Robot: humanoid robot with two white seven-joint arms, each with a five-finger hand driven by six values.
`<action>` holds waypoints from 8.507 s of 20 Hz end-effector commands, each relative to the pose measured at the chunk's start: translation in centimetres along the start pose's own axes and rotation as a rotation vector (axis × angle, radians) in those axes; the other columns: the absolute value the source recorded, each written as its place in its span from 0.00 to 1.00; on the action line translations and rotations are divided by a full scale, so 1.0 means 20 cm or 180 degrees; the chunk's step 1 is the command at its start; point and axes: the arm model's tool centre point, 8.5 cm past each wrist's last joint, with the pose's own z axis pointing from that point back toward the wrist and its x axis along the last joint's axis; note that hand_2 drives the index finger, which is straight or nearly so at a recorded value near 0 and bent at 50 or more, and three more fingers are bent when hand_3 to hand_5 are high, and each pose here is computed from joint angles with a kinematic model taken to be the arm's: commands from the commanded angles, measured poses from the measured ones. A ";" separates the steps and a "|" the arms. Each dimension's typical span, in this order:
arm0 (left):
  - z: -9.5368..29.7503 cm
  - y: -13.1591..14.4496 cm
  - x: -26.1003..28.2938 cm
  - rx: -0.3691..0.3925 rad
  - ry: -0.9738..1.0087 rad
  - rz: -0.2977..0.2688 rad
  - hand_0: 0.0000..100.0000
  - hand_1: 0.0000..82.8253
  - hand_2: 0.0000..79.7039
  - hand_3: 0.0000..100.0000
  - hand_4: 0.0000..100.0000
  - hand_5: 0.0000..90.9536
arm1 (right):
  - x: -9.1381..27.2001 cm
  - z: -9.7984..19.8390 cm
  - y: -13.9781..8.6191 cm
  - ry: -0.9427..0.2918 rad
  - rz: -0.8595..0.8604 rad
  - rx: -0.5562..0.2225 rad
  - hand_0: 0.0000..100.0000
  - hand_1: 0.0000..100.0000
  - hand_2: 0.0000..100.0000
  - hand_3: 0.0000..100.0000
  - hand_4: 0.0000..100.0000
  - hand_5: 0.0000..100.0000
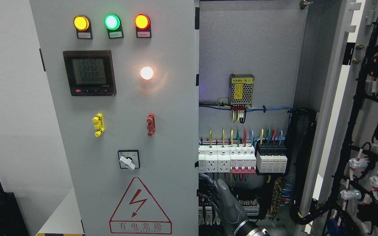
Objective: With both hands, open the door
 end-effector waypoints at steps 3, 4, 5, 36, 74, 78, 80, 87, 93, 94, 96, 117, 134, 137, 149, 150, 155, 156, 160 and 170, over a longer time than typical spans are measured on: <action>0.00 0.00 0.03 -0.0010 -0.0039 -0.0090 0.00 0.00 0.00 0.00 0.03 0.00 | 0.02 -0.02 0.00 0.0001 -0.0007 0.0065 0.00 0.00 0.00 0.00 0.00 0.00; 0.00 0.00 0.03 -0.0010 -0.0035 -0.0089 0.00 0.00 0.00 0.00 0.03 0.00 | 0.03 -0.02 0.00 -0.0010 -0.0071 0.0073 0.00 0.00 0.00 0.00 0.00 0.00; 0.00 0.00 0.03 -0.0010 -0.0039 -0.0090 0.00 0.00 0.00 0.00 0.03 0.00 | 0.04 -0.03 0.00 -0.0023 -0.0125 0.0080 0.00 0.00 0.00 0.00 0.00 0.00; 0.00 0.00 0.03 -0.0010 -0.0039 -0.0090 0.00 0.00 0.00 0.00 0.03 0.00 | 0.06 -0.05 0.03 0.0090 -0.0270 0.0402 0.00 0.00 0.00 0.00 0.00 0.00; 0.00 0.00 0.03 -0.0010 -0.0039 -0.0090 0.00 0.00 0.00 0.00 0.03 0.00 | 0.06 -0.06 0.01 0.0087 -0.0334 0.0565 0.00 0.00 0.00 0.00 0.00 0.00; 0.00 0.00 0.03 -0.0010 -0.0039 -0.0090 0.00 0.00 0.00 0.00 0.03 0.00 | 0.07 -0.06 0.03 0.0070 -0.0341 0.0641 0.00 0.00 0.00 0.00 0.00 0.00; 0.00 0.00 0.03 -0.0010 -0.0039 -0.0090 0.00 0.00 0.00 0.00 0.03 0.00 | 0.06 -0.05 0.05 0.0068 -0.0349 0.0685 0.00 0.00 0.00 0.00 0.00 0.00; 0.00 0.00 0.03 -0.0010 -0.0039 -0.0090 0.00 0.00 0.00 0.00 0.03 0.00 | 0.08 -0.04 0.10 0.0002 -0.0417 0.0767 0.00 0.00 0.00 0.00 0.00 0.00; 0.00 0.00 0.03 -0.0010 -0.0039 -0.0090 0.00 0.00 0.00 0.00 0.03 0.00 | 0.08 -0.04 0.13 -0.0030 -0.0570 0.0843 0.00 0.00 0.00 0.00 0.00 0.00; 0.00 0.00 0.03 -0.0010 -0.0039 -0.0090 0.00 0.00 0.00 0.00 0.03 0.00 | 0.08 -0.04 0.14 -0.0024 -0.0569 0.0850 0.00 0.00 0.00 0.00 0.00 0.00; 0.00 0.00 0.03 -0.0010 -0.0039 -0.0090 0.00 0.00 0.00 0.00 0.03 0.00 | 0.08 -0.04 0.15 -0.0012 -0.0563 0.0871 0.00 0.00 0.00 0.00 0.00 0.00; 0.00 0.00 0.03 -0.0010 -0.0039 -0.0090 0.00 0.00 0.00 0.00 0.03 0.00 | 0.17 -0.05 0.34 -0.0182 -0.0523 0.1321 0.00 0.00 0.00 0.00 0.00 0.00; 0.00 0.00 0.03 -0.0010 -0.0039 -0.0090 0.00 0.00 0.00 0.00 0.03 0.00 | 0.17 0.00 0.52 -0.0227 -0.0635 0.1616 0.00 0.00 0.00 0.00 0.00 0.00; 0.00 0.00 0.03 -0.0010 -0.0039 -0.0090 0.00 0.00 0.00 0.00 0.03 0.00 | 0.17 0.01 0.55 -0.0220 -0.0640 0.1670 0.00 0.00 0.00 0.00 0.00 0.00; 0.00 0.00 0.03 -0.0010 -0.0039 -0.0090 0.00 0.00 0.00 0.00 0.03 0.00 | 0.18 0.04 0.66 -0.0243 -0.0625 0.1994 0.00 0.00 0.00 0.00 0.00 0.00; 0.00 0.00 0.03 -0.0010 -0.0039 -0.0090 0.00 0.00 0.00 0.00 0.03 0.00 | 0.17 0.05 0.67 -0.0243 -0.0636 0.1996 0.00 0.00 0.00 0.00 0.00 0.00; 0.00 0.00 0.03 -0.0010 -0.0039 -0.0090 0.00 0.00 0.00 0.00 0.03 0.00 | 0.18 0.07 0.71 -0.0264 -0.0647 0.2071 0.00 0.00 0.00 0.00 0.00 0.00; 0.00 0.00 0.03 -0.0010 -0.0039 -0.0090 0.00 0.00 0.00 0.00 0.03 0.00 | 0.18 0.07 0.72 -0.0272 -0.0653 0.2094 0.00 0.00 0.00 0.00 0.00 0.00; 0.00 0.00 0.03 -0.0010 -0.0039 -0.0090 0.00 0.00 0.00 0.00 0.03 0.00 | 0.16 0.08 0.79 -0.0266 -0.0711 0.2174 0.00 0.00 0.00 0.00 0.00 0.00; 0.00 0.00 0.03 -0.0010 -0.0039 -0.0090 0.00 0.00 0.00 0.00 0.03 0.00 | 0.17 0.13 0.91 -0.0302 -0.0758 0.2361 0.00 0.00 0.00 0.00 0.00 0.00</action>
